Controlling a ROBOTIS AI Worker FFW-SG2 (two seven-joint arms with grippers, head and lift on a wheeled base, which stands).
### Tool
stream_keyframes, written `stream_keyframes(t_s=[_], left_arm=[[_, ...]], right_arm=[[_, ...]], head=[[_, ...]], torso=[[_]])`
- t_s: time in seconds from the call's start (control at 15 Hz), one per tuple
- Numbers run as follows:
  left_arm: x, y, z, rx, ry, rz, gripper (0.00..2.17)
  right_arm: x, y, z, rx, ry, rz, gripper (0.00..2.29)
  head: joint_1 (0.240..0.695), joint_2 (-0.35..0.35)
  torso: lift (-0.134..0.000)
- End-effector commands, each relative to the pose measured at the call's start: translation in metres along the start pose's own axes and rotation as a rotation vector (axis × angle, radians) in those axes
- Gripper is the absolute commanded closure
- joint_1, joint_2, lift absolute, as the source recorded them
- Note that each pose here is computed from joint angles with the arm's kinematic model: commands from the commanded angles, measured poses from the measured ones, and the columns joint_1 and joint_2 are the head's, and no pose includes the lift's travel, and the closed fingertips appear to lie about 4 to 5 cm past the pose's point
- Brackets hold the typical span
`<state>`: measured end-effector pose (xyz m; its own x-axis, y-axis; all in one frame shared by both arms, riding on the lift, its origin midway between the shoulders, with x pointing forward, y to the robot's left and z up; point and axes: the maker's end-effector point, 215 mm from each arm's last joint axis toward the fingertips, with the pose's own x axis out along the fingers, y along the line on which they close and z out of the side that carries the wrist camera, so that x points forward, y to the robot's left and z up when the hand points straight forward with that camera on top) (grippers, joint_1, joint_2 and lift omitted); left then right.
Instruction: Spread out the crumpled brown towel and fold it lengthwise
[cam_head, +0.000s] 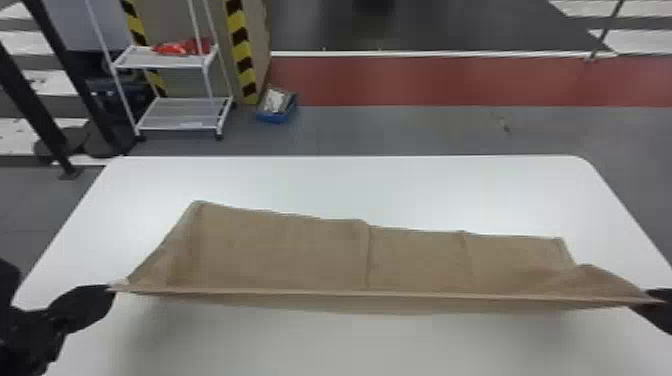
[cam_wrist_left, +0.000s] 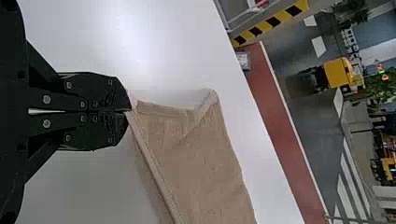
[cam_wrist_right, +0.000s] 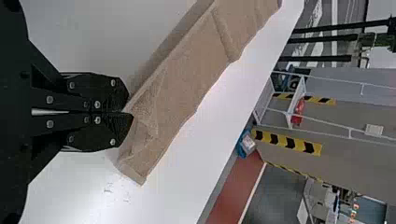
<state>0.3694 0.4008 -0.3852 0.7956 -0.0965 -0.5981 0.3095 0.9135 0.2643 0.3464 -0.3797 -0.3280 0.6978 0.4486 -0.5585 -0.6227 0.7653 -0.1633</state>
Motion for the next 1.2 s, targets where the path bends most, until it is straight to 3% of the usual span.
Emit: stream_keyframes(t_s=[0.0, 0.47, 0.8, 1.13], left_arm=[[-0.004, 0.002, -0.016, 0.017, 0.042, 0.003, 1.78], [-0.006, -0.005, -0.001, 0.074, 0.044, -0.026, 1.78], [0.022, -0.029, 0.040, 0.101, 0.018, -0.047, 1.78], [0.062, -0.045, 0.076, 0.085, 0.017, -0.066, 1.78]], right_arm=[[-0.008, 0.000, -0.006, -0.053, 0.012, 0.021, 1.47], [-0.008, 0.001, -0.010, -0.091, 0.051, 0.058, 1.47], [0.024, -0.005, 0.008, 0.012, 0.023, 0.066, 1.47], [0.063, -0.020, 0.001, 0.097, 0.087, 0.062, 1.46]], head=[[0.695, 0.033], [0.695, 0.028], [0.695, -0.003], [0.695, -0.030]], torso=[[-0.124], [-0.124], [-0.124], [-0.124]])
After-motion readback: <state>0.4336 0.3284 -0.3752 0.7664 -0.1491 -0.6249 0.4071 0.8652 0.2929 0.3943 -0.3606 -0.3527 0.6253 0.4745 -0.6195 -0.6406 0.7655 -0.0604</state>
